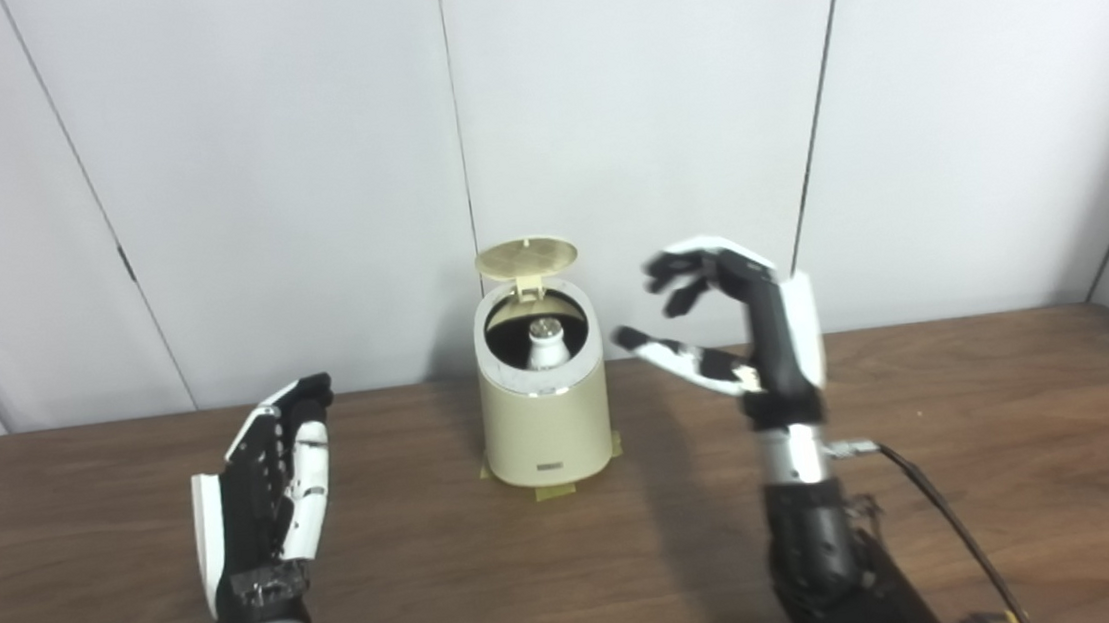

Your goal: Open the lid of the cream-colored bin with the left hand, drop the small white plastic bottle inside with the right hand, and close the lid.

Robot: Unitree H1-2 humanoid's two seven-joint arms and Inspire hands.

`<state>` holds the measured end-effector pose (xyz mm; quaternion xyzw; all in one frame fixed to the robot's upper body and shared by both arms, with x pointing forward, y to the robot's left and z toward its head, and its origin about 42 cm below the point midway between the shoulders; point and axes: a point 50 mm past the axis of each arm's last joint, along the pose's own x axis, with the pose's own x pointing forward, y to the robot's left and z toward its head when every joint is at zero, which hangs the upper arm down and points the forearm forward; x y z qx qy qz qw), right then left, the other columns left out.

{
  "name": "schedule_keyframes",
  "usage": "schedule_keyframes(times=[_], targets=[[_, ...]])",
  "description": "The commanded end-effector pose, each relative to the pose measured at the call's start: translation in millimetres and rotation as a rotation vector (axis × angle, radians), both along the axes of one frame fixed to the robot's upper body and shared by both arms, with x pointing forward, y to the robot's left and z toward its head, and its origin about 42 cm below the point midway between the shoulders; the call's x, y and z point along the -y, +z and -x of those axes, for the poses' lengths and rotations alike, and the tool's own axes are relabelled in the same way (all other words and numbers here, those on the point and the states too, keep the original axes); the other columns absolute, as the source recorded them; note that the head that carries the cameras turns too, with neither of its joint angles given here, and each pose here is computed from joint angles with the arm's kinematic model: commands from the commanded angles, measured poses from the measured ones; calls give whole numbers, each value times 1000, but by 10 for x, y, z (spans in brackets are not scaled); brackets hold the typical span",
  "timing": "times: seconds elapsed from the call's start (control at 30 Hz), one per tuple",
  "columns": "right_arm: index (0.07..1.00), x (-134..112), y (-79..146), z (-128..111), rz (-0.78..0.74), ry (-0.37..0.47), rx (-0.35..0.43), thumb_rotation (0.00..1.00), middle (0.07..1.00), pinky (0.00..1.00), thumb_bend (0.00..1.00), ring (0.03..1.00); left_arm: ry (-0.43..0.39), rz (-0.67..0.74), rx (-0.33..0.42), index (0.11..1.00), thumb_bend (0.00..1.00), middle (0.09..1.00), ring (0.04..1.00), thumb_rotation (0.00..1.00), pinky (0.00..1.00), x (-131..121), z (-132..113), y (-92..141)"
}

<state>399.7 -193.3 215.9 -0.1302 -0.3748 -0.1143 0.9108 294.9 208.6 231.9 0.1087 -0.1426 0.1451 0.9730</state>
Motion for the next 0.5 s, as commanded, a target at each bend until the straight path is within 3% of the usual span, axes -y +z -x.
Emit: schedule_keyframes(times=[0.0, 0.07, 0.13, 0.23, 0.3, 0.37, 0.47], targets=[[839, 4, 306, 76, -56, 59, 116, 490, 823, 654, 691, 763, -5, -15, 99, 763, 334, 762, 777, 764, 753, 18, -40, 160], [954, 73, 274, 174, -80, 99, 99, 607, 929, 761, 689, 841, -5, -14, 102, 766, 329, 767, 779, 758, 751, 3, -46, 154], [970, 180, 148, 214, -103, 116, 45, 649, 937, 792, 698, 852, -9, -15, 109, 767, 325, 769, 781, 758, 755, -11, -54, 153], [848, 394, -161, 298, -128, 86, -61, 615, 813, 745, 748, 785, -24, -22, 128, 767, 300, 766, 773, 758, 737, -30, -79, 158], [771, 477, -284, 351, -117, 65, -98, 642, 741, 674, 772, 726, -34, -28, 135, 769, 293, 769, 777, 781, 736, -38, -96, 163], [795, 547, -389, 440, -70, 114, -150, 669, 762, 694, 775, 739, -57, -51, 146, 773, 315, 774, 784, 822, 739, -49, -150, 210], [936, 611, -477, 523, 22, 208, -214, 759, 917, 836, 800, 873, -112, -149, 152, 797, 395, 798, 810, 883, 752, -82, -278, 326]])
